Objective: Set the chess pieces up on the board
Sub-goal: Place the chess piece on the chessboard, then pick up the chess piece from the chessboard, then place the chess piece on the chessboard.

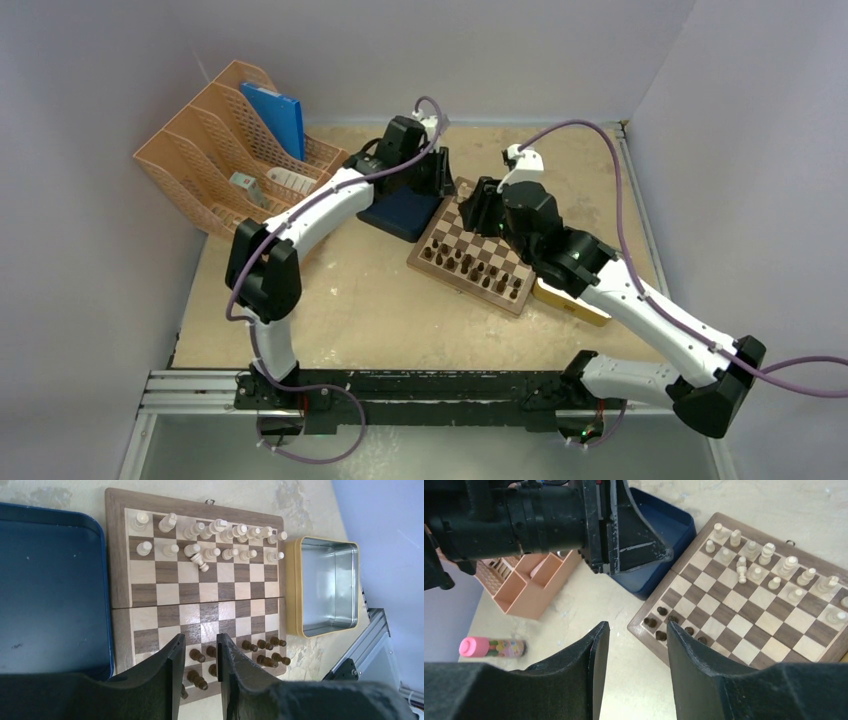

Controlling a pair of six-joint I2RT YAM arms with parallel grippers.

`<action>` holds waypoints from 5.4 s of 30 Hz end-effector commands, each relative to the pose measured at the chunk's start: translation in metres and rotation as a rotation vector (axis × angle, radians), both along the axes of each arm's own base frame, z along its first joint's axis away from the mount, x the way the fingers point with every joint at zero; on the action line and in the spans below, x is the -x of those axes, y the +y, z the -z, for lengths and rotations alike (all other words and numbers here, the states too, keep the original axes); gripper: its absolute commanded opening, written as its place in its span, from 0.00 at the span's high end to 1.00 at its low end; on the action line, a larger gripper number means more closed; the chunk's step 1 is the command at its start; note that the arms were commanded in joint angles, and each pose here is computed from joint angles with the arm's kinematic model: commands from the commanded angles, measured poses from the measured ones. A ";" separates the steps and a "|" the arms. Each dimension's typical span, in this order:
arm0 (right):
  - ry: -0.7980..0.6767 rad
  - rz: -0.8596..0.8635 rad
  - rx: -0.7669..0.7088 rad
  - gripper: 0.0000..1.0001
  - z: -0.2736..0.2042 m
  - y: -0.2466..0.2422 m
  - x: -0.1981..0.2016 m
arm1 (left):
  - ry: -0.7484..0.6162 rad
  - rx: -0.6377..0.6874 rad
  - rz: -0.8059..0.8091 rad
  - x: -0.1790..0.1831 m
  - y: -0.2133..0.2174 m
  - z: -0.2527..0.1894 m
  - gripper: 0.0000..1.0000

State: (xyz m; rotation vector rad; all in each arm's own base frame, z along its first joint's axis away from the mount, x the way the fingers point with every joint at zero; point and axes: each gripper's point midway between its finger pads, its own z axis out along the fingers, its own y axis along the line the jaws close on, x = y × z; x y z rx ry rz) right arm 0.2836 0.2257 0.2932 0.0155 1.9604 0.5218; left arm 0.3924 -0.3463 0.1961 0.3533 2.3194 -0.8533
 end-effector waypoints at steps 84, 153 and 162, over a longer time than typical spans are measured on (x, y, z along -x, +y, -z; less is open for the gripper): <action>0.281 0.342 0.357 0.73 0.233 -0.055 -0.147 | 0.007 0.057 -0.065 0.082 0.126 -0.067 0.45; 0.025 -1.139 -0.019 0.86 0.042 0.089 0.053 | -1.188 0.030 1.152 0.153 0.063 -0.072 0.51; 0.017 -1.125 -0.012 0.86 0.037 0.091 0.048 | -1.167 -0.013 1.193 0.153 0.058 -0.061 0.54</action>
